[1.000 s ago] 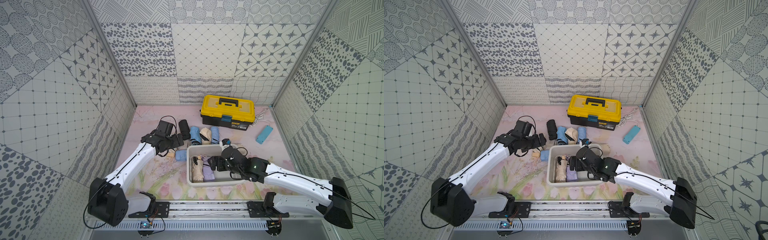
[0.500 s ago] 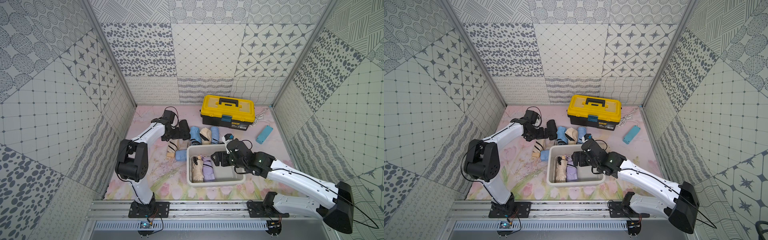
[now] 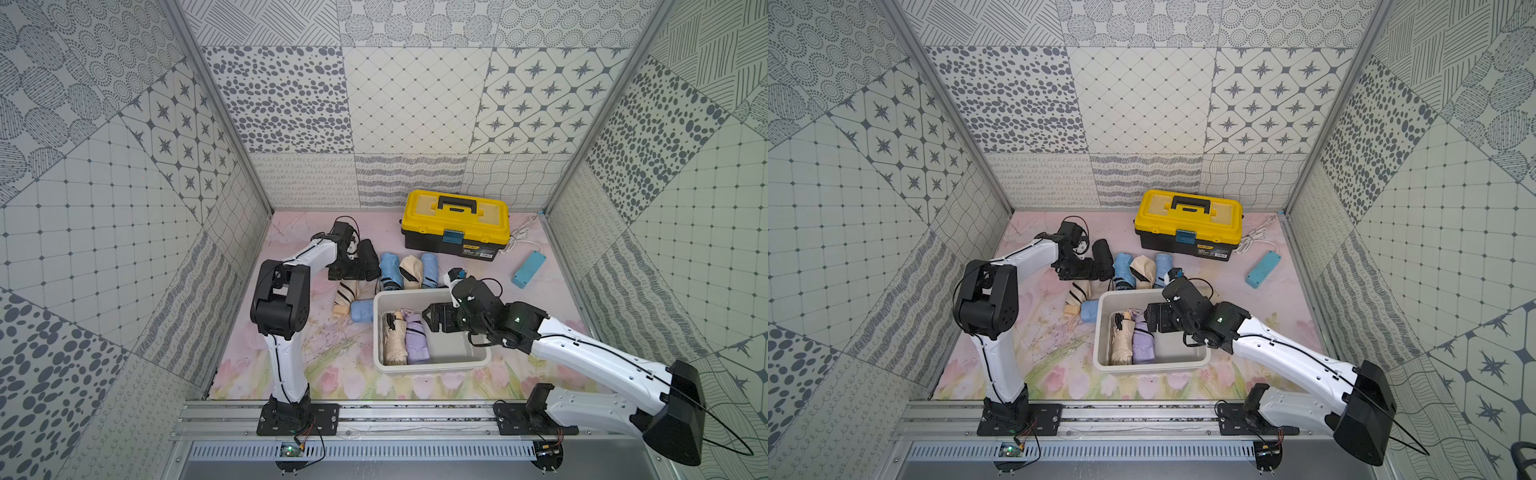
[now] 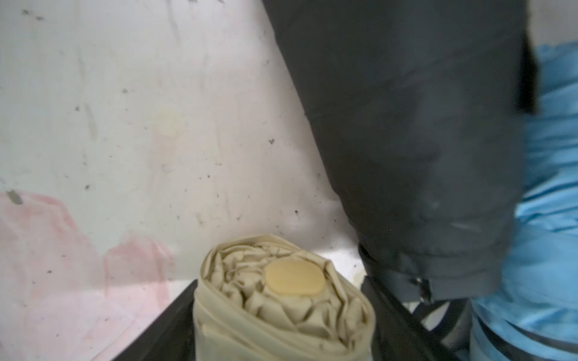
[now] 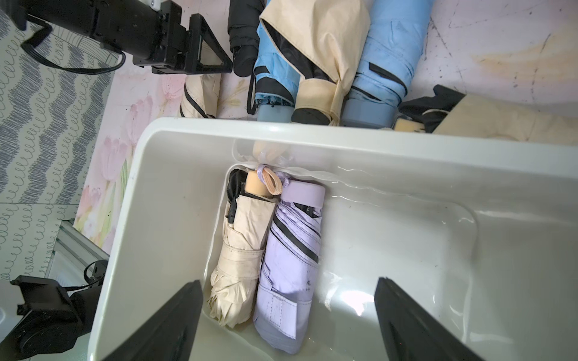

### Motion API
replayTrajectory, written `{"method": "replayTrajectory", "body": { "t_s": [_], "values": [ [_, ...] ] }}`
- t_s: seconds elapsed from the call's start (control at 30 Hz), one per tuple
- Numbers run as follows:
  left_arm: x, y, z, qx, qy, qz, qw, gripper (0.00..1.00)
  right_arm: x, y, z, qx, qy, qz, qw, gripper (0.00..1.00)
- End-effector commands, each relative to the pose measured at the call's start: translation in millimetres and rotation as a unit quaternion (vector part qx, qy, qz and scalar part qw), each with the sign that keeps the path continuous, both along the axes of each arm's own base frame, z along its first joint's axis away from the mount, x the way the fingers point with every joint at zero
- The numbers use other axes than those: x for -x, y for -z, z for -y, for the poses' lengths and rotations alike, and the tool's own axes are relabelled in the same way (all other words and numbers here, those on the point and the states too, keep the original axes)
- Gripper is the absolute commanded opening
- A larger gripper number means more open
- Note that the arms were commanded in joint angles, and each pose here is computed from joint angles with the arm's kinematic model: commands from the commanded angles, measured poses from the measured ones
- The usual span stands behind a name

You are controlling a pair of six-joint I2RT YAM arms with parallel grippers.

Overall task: Put the umbrella into the storage box
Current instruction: Pick up the umbrella from the center of the board.

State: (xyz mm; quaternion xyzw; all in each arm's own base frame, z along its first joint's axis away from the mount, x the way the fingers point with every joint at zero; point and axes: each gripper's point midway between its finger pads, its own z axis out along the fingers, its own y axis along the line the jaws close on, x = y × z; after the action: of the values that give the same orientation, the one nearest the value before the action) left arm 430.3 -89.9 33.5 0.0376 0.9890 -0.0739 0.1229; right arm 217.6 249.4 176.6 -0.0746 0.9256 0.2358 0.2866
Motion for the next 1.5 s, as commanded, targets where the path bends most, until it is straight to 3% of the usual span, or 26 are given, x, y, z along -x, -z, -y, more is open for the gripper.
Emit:
{"method": "replayTrajectory", "body": {
  "t_s": [0.0, 0.3, 0.63, 0.8, 1.0, 1.27, 1.47],
  "values": [
    [5, 7, -2, -0.004, 0.029, -0.019, 0.999, 0.70, -6, -16, -6, -0.022, 0.005, 0.013, 1.000, 0.92],
    [-2, -19, -10, -0.015, 0.028, 0.010, 0.999, 0.51, -6, -25, -2, -0.034, 0.011, 0.022, 0.999, 0.91],
    [-6, -138, -19, -0.001, -0.017, 0.153, 0.988, 0.47, -15, -56, -12, -0.049, -0.008, 0.062, 0.997, 0.90],
    [11, -197, -10, 0.077, -0.075, 0.217, 0.970, 0.47, -22, -88, -45, -0.076, -0.066, 0.130, 0.986, 0.90],
    [59, -218, 7, 0.207, -0.146, 0.214, 0.944, 0.47, -18, -114, -108, -0.140, -0.148, 0.222, 0.953, 0.90],
    [103, -235, 25, 0.336, -0.212, 0.186, 0.899, 0.44, -7, -91, -172, -0.161, -0.193, 0.209, 0.945, 0.89],
    [114, -235, 24, 0.363, -0.238, 0.190, 0.880, 0.44, -4, -81, -196, -0.170, -0.193, 0.186, 0.948, 0.90]
  ]
}}
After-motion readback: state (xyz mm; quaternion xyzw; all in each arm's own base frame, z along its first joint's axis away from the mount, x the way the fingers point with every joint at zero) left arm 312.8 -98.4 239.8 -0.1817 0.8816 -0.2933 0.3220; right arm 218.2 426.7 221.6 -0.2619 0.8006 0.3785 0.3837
